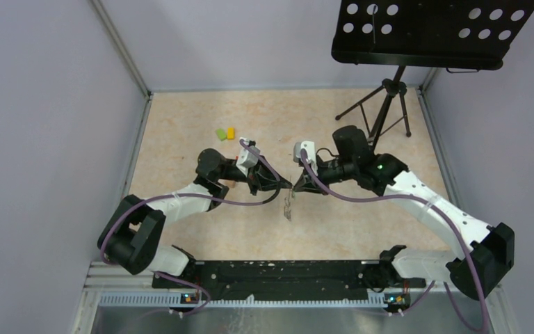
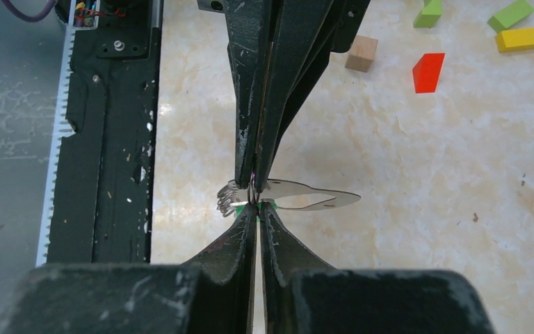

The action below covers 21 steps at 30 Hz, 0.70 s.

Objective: Put the keys on the keyring
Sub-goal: Adjust the key on the keyring.

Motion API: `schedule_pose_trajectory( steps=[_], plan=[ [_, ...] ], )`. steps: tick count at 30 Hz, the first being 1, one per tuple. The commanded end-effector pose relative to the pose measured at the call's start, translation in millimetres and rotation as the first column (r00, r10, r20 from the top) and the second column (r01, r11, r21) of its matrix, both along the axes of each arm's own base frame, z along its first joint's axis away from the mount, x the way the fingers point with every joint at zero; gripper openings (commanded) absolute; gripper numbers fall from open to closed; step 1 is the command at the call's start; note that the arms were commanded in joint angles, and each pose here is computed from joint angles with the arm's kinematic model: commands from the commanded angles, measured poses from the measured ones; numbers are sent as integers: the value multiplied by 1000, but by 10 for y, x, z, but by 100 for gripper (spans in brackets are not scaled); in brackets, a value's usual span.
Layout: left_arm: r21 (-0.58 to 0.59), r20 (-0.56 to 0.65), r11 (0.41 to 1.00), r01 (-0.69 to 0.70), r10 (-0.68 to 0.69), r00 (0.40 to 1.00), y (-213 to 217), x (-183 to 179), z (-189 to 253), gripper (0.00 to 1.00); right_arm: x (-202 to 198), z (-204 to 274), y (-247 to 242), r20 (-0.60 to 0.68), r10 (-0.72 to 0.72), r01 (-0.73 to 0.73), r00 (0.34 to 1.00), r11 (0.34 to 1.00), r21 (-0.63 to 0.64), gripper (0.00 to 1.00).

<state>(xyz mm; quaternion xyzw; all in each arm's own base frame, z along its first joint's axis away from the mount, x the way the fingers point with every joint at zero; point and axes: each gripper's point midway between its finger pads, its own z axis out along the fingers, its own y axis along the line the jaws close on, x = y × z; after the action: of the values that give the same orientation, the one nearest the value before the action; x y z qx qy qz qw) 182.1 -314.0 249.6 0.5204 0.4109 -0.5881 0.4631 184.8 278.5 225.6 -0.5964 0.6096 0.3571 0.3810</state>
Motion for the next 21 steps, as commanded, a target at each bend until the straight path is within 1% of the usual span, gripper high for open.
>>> schedule_pose_trajectory(
  steps=[1, 4, 8, 13, 21],
  plan=[
    [-27, 43, 1000, 10, -8, 999, 12, -23, 54, 0, 22, 56, 61, -4, 19, -19, 1000, 999, 32, 7],
    [-25, 42, 1000, 8, -7, 999, 15, -19, 33, 0, 16, 111, 49, 12, 16, -16, 1000, 999, 42, 16],
    [-23, 39, 1000, 8, -7, 999, 9, -15, 18, 0, 19, 214, 13, 55, -3, 0, 999, 998, 59, 23],
    [-26, 33, 1000, 5, -4, 999, 5, -4, 10, 0, 7, 325, -10, 84, -17, 10, 996, 996, 83, 26],
    [-32, 19, 999, -6, 7, 1000, -3, 17, 22, 0, 17, 240, 36, 52, -7, 3, 999, 996, 85, 27]
  ],
)
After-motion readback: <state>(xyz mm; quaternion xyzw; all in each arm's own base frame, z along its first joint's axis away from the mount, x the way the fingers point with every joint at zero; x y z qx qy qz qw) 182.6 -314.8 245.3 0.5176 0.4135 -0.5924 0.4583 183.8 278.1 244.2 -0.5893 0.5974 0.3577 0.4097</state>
